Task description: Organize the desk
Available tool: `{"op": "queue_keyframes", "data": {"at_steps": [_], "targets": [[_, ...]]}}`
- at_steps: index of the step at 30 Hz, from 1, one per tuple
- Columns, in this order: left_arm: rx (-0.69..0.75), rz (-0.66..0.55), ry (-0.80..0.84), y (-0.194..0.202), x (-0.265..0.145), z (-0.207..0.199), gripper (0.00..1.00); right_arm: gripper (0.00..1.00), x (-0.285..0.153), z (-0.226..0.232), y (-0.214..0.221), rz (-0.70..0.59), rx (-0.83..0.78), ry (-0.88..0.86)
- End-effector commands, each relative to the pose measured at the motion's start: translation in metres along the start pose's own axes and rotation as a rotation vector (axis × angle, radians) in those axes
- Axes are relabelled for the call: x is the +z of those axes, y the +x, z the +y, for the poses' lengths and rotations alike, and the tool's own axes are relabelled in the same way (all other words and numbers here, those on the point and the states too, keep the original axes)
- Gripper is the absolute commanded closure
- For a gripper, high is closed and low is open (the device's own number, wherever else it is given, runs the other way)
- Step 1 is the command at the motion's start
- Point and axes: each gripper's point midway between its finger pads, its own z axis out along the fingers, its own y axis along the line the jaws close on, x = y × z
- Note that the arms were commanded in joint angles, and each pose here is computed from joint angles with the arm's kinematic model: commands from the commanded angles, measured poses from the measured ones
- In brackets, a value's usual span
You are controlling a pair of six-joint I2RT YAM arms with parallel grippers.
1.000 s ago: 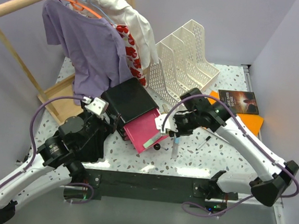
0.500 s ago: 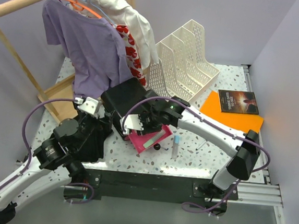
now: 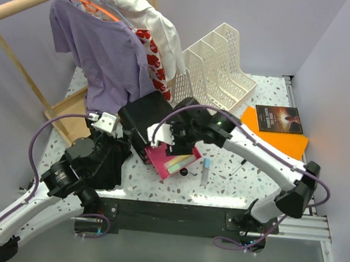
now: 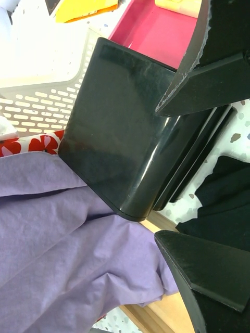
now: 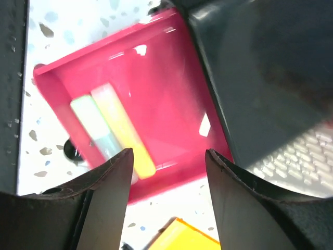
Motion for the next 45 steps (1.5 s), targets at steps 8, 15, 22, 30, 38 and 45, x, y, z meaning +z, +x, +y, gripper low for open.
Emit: {"op": "queue_keyframes", "data": {"at_steps": [8, 15, 22, 30, 38, 45], "targets": [[0.001, -0.005, -0.006, -0.004, 0.004, 0.001, 0.05, 0.11, -0.062, -0.021, 0.097, -0.148, 0.669, 0.347], [-0.001, -0.005, 0.003, -0.004, 0.004, -0.001, 0.05, 0.01, -0.043, -0.015, 0.186, -0.006, 1.185, 0.587], [0.000, -0.001, 0.006, -0.003, 0.004, -0.001, 0.05, 0.04, 0.011, 0.014, 0.206, 0.109, 1.481, 0.396], [-0.003, -0.004, 0.005, -0.004, 0.003, -0.001, 0.05, 0.04, 0.051, 0.040, 0.220, 0.269, 1.643, 0.281], [0.001, 0.002, 0.008, -0.003, 0.004, -0.002, 0.04, 0.04, 0.075, 0.058, 0.209, 0.360, 1.567, 0.237], [0.005, 0.004, 0.016, -0.003, 0.004, -0.003, 0.04, 0.08, 0.085, 0.073, 0.231, 0.504, 1.549, 0.271]]}}
